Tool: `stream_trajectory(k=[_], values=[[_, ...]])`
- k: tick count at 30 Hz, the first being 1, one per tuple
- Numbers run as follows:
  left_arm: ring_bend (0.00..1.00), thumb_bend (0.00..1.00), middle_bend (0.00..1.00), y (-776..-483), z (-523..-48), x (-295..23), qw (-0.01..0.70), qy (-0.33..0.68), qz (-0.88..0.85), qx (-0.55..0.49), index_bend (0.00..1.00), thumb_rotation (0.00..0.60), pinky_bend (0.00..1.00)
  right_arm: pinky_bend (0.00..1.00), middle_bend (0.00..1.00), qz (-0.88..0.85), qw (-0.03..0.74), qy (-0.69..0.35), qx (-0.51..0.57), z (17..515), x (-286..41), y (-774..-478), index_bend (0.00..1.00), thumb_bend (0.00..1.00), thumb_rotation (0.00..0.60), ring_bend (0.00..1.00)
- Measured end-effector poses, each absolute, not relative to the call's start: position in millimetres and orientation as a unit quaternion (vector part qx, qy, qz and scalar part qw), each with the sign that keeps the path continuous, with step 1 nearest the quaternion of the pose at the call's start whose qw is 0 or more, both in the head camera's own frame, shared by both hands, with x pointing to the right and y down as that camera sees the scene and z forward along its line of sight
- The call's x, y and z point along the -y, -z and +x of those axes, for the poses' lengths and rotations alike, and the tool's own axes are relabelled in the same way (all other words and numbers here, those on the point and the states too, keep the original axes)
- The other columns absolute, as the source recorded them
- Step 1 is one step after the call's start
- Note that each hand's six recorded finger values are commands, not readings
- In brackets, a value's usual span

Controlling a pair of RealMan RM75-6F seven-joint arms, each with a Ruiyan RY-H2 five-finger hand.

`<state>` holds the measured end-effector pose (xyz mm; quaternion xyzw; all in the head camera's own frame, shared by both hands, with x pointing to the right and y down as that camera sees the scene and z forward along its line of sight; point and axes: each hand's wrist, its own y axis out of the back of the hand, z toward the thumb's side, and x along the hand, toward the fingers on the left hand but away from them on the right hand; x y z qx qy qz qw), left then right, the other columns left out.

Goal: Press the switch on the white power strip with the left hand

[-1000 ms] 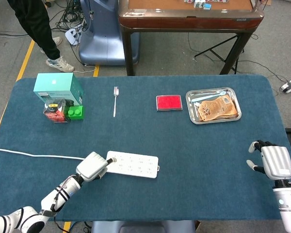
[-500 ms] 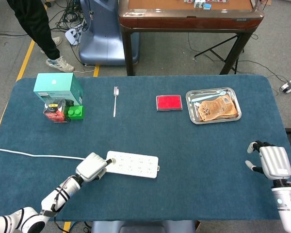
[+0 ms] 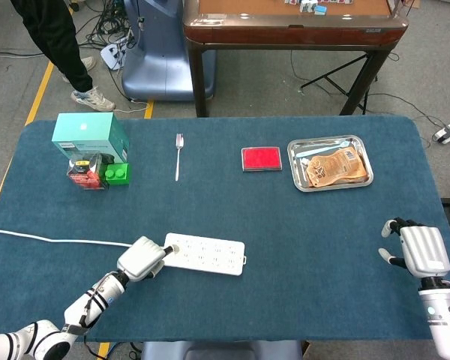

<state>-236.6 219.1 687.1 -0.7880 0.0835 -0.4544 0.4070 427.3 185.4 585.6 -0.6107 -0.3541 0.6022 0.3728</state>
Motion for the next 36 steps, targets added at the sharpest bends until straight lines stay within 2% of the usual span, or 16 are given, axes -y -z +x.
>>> stream_trajectory(k=[8,17,25,36], values=[[0.99,0.59,1.0,-683,-237,-219,0.407,0.453,-0.788,-0.091,0.32,0.6,1.0,0.6,0.49,-0.611,0.371,-0.603,0.354,428,-186,-587,0.53,0.13,0.6,0.49],[0.99,0.59,1.0,-651,-252,-199,0.412,0.449,-0.776,-0.164,0.32,0.6,1.0,0.6,0.49,-0.614,0.372,-0.598,0.356,428,-184,-586,0.52,0.13,0.6,0.49],[0.98,0.59,1.0,-623,-298,-186,0.395,0.484,-0.74,-0.251,0.31,0.6,1.0,0.6,0.49,-0.616,0.372,-0.593,0.36,429,-185,-585,0.52,0.13,0.6,0.49],[0.92,0.59,0.98,-588,-373,-187,0.376,0.542,-0.66,-0.36,0.29,0.6,1.0,0.6,0.49,-0.621,0.375,-0.584,0.363,428,-186,-583,0.53,0.13,0.6,0.49]])
